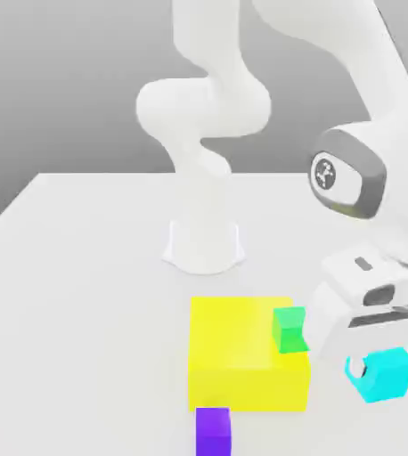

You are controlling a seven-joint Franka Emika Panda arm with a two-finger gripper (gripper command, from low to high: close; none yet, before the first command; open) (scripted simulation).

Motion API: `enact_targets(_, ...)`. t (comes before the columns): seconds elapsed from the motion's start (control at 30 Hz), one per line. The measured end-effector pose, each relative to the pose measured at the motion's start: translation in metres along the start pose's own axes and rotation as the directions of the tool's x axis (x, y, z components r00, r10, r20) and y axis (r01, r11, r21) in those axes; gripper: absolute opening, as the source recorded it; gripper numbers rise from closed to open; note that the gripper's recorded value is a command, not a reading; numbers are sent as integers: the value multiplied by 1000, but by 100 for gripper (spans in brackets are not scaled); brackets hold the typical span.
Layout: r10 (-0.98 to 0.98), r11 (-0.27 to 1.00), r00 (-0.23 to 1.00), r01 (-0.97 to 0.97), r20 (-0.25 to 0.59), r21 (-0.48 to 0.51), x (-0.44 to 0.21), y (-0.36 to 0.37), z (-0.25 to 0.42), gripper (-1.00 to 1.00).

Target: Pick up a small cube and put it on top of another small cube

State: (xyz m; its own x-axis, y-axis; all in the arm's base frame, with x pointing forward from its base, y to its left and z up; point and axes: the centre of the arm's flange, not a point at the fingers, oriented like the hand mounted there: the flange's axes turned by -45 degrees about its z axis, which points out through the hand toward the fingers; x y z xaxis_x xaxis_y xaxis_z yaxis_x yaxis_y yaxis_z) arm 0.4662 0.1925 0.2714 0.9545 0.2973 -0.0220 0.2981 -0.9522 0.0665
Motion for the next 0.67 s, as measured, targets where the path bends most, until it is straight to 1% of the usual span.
enact_targets(0.2,-25,1000,1000,25,-3,13,-52,22,-31,-100)
enact_targets(0.37,-47,997,999,48,-18,52,-98,36,-50,-100)
enact_targets(0.43,-52,997,998,53,-24,64,-107,38,-41,-100)
enact_targets(0.53,-53,996,998,55,-25,66,-109,37,-7,-100)
enact_targets(0.57,-53,996,998,55,-25,66,-109,36,5,100)
enact_targets(0.67,-53,996,998,55,-25,66,-109,36,5,100)
